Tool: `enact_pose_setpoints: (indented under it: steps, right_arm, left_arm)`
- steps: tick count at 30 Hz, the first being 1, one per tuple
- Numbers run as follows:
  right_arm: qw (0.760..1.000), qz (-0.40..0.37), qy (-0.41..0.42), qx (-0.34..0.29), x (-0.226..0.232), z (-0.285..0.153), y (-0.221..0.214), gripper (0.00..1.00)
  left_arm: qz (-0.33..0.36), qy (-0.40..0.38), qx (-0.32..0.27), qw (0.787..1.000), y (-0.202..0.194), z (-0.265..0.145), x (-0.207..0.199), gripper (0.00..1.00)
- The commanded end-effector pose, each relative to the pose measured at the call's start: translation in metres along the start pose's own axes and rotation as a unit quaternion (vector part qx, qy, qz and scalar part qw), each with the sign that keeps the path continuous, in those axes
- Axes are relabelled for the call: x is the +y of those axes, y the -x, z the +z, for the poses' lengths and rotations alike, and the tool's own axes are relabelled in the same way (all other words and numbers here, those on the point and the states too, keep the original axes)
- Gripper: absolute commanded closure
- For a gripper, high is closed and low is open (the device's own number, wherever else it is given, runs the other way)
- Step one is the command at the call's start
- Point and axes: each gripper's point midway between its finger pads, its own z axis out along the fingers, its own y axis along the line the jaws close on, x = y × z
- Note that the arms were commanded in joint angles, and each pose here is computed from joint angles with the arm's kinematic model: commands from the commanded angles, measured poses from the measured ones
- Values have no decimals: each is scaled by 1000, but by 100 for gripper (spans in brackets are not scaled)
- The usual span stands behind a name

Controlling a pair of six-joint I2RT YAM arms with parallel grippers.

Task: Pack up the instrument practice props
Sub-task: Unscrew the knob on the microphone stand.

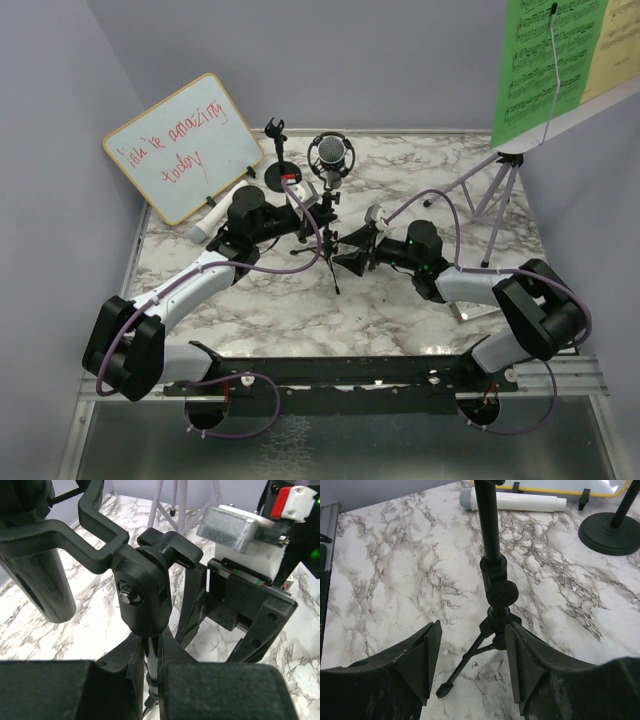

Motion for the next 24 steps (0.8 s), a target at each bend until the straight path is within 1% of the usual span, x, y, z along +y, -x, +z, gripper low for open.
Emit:
enact_pose_setpoints:
  steps: [1, 4, 7, 13, 18, 21, 24]
  right_arm:
    - [999, -47, 17, -18, -5, 10, 11, 42]
    - [998, -65, -2, -27, -14, 12, 10, 46]
    - [996, -79, -13, -38, -19, 12, 10, 47]
    - [994, -91, -23, -53, -28, 15, 15, 52]
    - [994, -96, -6, -50, -28, 20, 14, 54]
    - [994, -99, -10, -48, -33, 20, 15, 54]
    - [994, -100, -18, -49, -41, 19, 17, 56]
  left_arm:
    - [10, -54, 34, 998, -18, -4, -18, 100]
    - [17, -47, 35, 998, -18, -5, -16, 100]
    - [19, -42, 38, 998, -19, -5, -14, 100]
    - [8, -26, 54, 998, -31, -1, -6, 100]
    - [1, -10, 64, 998, -37, 0, 0, 100]
    - [1, -1, 76, 997, -47, 1, 5, 100]
    - [-7, -8, 84, 996, -53, 5, 5, 100]
